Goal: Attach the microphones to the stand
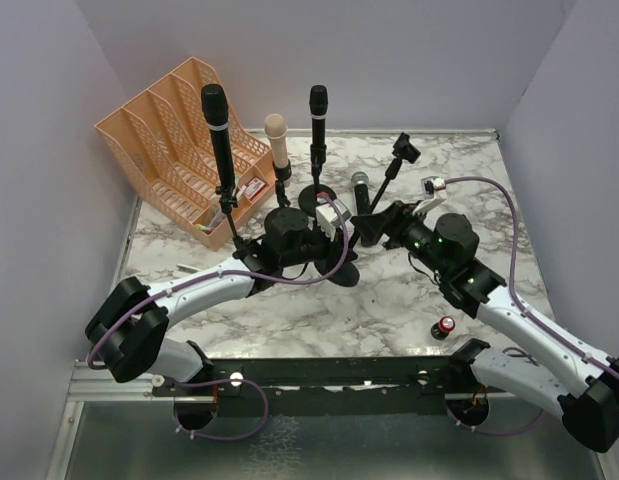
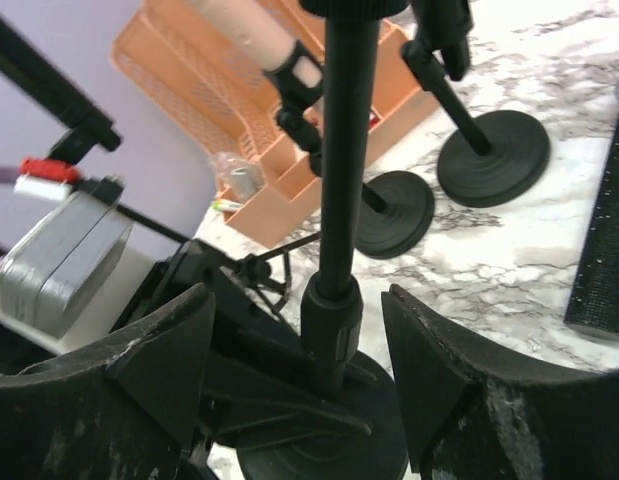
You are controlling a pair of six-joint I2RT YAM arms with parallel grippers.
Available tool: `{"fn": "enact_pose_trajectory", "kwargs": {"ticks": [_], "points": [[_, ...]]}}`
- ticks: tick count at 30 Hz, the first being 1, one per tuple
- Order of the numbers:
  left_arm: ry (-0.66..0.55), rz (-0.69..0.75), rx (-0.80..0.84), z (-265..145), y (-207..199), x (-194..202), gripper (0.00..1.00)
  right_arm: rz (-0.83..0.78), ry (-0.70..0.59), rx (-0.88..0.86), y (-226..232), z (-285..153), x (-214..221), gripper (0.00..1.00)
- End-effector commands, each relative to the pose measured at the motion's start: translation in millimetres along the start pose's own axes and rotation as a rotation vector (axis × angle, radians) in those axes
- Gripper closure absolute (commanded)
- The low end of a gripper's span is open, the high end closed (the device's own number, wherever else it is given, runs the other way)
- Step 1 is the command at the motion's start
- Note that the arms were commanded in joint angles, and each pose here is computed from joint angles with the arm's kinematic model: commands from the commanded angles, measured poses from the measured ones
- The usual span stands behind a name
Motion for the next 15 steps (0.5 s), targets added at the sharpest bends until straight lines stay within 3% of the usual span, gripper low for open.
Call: {"fn": "enact_pose_trajectory", "kwargs": {"ticks": [1, 10, 15], "points": [[-0.153, 0.076, 0.215, -16, -25, -41, 1.0, -0.018, -0.023, -0.151, 9, -19, 4, 0.28], [-0.212, 0.133, 0.475, -41, -55, -63, 1.0, 0.008, -0.115, -0.327, 19, -56, 5, 0.37], [-0.22, 0.155, 0.575, -49, -65, -68, 1.0, -0.058, -0.136, -0.488, 35, -75, 3, 0.42]]}}
Point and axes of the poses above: each gripper's point midway between its finger pads, its own z axis out along the fingers, its own y axis along the line the jaws close on, x = y × z, the point moved 7 cm from there along -z, back along the fingers, and after that the axes turned 10 degrees about z, right-handed, at the moved point
